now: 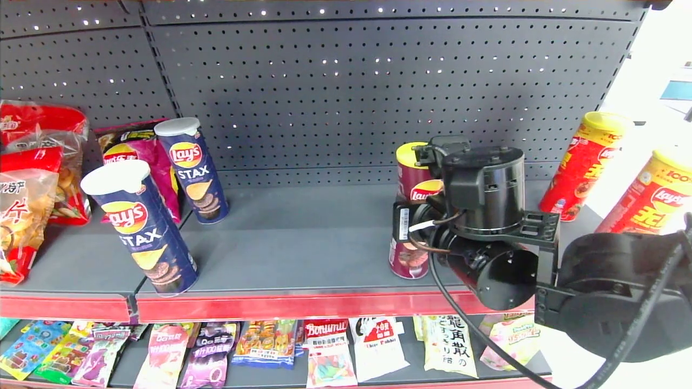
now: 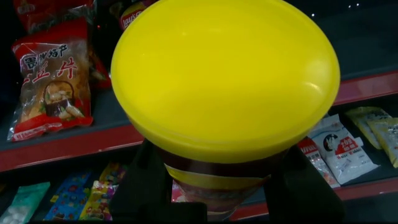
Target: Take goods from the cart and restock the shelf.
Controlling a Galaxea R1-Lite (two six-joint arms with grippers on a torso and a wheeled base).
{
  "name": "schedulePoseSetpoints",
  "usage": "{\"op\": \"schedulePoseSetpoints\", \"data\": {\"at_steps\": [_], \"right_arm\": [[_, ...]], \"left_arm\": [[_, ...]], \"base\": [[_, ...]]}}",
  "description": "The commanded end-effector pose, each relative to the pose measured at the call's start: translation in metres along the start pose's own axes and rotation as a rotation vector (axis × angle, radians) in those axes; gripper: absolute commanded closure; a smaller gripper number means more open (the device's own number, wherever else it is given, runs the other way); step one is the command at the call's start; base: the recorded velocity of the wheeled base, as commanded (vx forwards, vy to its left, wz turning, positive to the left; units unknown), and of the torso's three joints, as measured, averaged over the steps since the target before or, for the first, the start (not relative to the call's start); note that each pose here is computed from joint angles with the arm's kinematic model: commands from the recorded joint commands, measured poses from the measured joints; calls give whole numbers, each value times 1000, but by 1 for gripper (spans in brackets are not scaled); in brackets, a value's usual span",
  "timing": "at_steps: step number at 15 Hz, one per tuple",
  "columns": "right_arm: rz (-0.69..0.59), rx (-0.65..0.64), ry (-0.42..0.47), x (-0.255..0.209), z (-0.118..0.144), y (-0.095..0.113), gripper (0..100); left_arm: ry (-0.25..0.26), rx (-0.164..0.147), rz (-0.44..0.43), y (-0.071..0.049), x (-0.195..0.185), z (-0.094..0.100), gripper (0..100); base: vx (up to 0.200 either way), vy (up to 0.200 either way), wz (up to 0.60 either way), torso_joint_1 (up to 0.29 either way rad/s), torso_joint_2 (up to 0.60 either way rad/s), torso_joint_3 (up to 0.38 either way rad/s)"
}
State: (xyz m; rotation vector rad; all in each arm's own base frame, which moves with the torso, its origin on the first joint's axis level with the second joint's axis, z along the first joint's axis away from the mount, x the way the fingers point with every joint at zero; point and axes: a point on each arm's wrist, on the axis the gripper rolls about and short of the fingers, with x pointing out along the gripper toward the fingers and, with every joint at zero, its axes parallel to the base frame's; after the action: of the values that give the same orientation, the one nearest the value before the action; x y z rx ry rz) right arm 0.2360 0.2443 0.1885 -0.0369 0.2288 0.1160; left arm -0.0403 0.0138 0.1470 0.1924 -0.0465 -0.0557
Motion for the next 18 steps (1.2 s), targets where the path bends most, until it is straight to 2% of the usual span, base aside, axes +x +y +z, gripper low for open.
{"op": "schedulePoseSetpoints", "data": {"at_steps": [1,7,11,18], "right_arm": [[-3,-7,9,3,-4,3,100],[14,33,-2,-2,-1,7,100],[51,41,-2,-13,-4,19,100],[7,25,6,-11,-10,20,100]], "left_arm": [[0,0,0,0,0,0,100],[0,1,0,0,0,0,100],[0,1,0,0,0,0,100],[12,4,-2,-1,1,-3,100]], "base": [[0,0,0,0,0,0],[0,0,0,0,0,0],[0,0,0,0,0,0],[0,0,0,0,0,0]]}}
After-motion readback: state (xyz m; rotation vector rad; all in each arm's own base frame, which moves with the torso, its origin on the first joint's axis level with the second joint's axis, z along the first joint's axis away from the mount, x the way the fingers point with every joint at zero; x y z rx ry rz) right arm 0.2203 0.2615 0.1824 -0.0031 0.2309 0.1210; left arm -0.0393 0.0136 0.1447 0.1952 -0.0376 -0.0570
